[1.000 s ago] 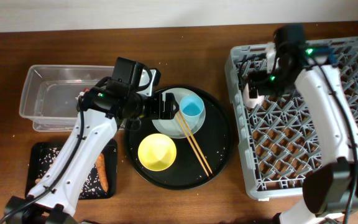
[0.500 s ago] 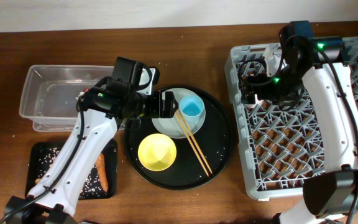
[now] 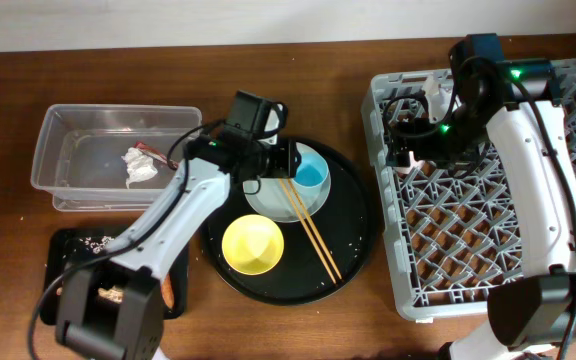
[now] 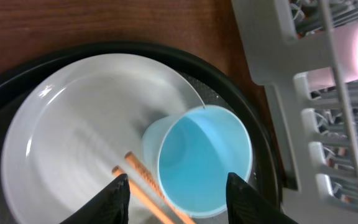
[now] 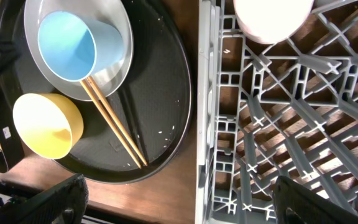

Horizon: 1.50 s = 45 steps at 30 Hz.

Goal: Sort waste into correct bins and load items into the dishwasher rack
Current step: 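Move the left gripper to the light-blue cup and grasp it, then lift the light-blue cup with the left gripper and hand it to the right gripper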

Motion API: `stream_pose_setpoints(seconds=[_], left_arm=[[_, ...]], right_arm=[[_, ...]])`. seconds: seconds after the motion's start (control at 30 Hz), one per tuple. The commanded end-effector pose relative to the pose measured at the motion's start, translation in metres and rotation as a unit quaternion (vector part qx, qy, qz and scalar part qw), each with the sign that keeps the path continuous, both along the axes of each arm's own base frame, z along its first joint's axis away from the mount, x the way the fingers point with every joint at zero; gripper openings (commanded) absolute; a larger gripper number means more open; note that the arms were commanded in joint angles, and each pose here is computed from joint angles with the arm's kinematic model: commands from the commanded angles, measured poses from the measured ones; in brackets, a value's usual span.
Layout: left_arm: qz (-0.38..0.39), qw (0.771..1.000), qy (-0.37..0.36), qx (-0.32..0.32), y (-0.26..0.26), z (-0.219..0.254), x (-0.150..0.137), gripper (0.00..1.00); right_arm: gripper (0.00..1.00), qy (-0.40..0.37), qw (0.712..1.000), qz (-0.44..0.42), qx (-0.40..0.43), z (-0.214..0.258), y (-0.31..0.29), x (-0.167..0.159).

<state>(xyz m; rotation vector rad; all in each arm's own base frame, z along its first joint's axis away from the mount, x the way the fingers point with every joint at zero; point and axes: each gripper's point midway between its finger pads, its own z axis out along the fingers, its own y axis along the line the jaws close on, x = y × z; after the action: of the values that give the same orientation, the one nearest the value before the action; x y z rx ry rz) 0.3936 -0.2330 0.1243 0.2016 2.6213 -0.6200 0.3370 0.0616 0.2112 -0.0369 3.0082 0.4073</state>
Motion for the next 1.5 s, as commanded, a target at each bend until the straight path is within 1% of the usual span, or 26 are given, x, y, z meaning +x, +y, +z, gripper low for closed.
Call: stream_pose_setpoints(seconds=[0.0, 0.17, 0.27, 0.3, 0.33, 0.4, 0.5, 0.63, 0.7, 0.8, 0.9, 1.0, 1.1, 1.13, 1.17, 1.23, 1.3, 1.33, 1.4, 1.43, 1.47], left_arm=[[0.003, 1.0, 0.01, 0.007, -0.007, -0.021, 0.007, 0.49], [0.002, 0.999, 0.029, 0.017, -0.009, -0.043, 0.007, 0.47], [0.002, 0.999, 0.033, 0.018, -0.009, -0.048, 0.008, 0.36], [0.002, 0.999, 0.031, 0.018, -0.009, -0.048, 0.008, 0.29], [0.002, 0.999, 0.028, 0.016, -0.01, -0.048, 0.01, 0.27], [0.002, 1.0, 0.026, 0.016, -0.011, -0.049, 0.011, 0.27], [0.002, 0.999, 0.031, 0.018, -0.01, -0.053, 0.011, 0.22], [0.003, 0.999, 0.036, 0.022, -0.01, -0.06, 0.011, 0.22], [0.003, 0.999, 0.032, 0.02, -0.011, -0.06, 0.013, 0.17], [0.003, 1.0, 0.025, 0.016, -0.012, -0.058, 0.016, 0.16], [0.003, 1.0, 0.025, 0.016, -0.012, -0.058, 0.016, 0.05], [0.003, 1.0, 0.023, 0.015, -0.013, -0.058, 0.017, 0.03], [0.003, 1.0, 0.007, 0.007, -0.016, -0.048, 0.025, 0.0], [0.003, 1.0, 0.0, 0.0, -0.018, -0.04, 0.03, 0.0], [0.001, 1.0, -0.007, -0.013, -0.02, -0.029, 0.035, 0.0], [-0.006, 0.999, -0.014, -0.048, -0.021, -0.002, 0.043, 0.0], [-0.018, 0.995, -0.006, -0.094, -0.016, 0.03, 0.045, 0.0], [-0.023, 0.994, -0.002, -0.109, -0.015, 0.038, 0.045, 0.0], [-0.048, 0.982, 0.025, -0.179, -0.008, 0.067, 0.038, 0.0], [-0.066, 0.972, 0.043, -0.222, -0.004, 0.079, 0.032, 0.0], [-0.095, 0.954, 0.058, -0.278, 0.0, 0.095, 0.024, 0.0]], right_arm=[[0.94, -0.009, 1.0, 0.006, 0.0, 0.005, 0.001, 0.001], [0.94, -0.009, 1.0, 0.005, -0.007, 0.004, -0.001, 0.001], [0.94, -0.009, 1.0, 0.005, -0.007, 0.004, -0.001, 0.001], [0.94, -0.009, 1.0, 0.005, -0.007, 0.004, -0.001, 0.001], [0.94, -0.009, 1.0, 0.005, -0.007, 0.004, -0.001, 0.001], [0.94, -0.009, 1.0, 0.005, -0.007, 0.004, -0.001, 0.001], [0.94, -0.009, 1.0, 0.005, -0.007, 0.004, -0.001, 0.001], [0.94, -0.009, 1.0, 0.005, -0.007, 0.004, -0.001, 0.001], [0.94, -0.009, 1.0, 0.005, -0.007, 0.004, -0.001, 0.001], [0.94, -0.009, 1.0, 0.005, -0.007, 0.004, -0.001, 0.001], [0.94, -0.009, 1.0, 0.005, -0.007, 0.004, -0.001, 0.001], [0.94, -0.009, 1.0, 0.005, -0.007, 0.004, -0.001, 0.001], [0.95, -0.009, 1.0, 0.005, -0.007, 0.004, -0.001, 0.001], [1.0, -0.009, 1.0, 0.005, -0.007, 0.004, -0.001, 0.001], [0.98, -0.009, 1.0, 0.005, -0.011, 0.003, -0.003, 0.001], [0.98, -0.011, 0.999, 0.0, -0.043, 0.001, -0.014, 0.002], [0.98, -0.011, 0.998, -0.002, -0.054, 0.001, -0.018, 0.002], [0.98, -0.011, 0.998, -0.002, -0.054, 0.001, -0.018, 0.002], [0.98, -0.008, 0.999, -0.002, -0.053, 0.001, -0.018, 0.001], [0.98, -0.006, 0.999, -0.003, -0.051, 0.001, -0.017, 0.0], [0.98, -0.004, 0.999, 0.0, -0.033, 0.001, -0.011, -0.001]])
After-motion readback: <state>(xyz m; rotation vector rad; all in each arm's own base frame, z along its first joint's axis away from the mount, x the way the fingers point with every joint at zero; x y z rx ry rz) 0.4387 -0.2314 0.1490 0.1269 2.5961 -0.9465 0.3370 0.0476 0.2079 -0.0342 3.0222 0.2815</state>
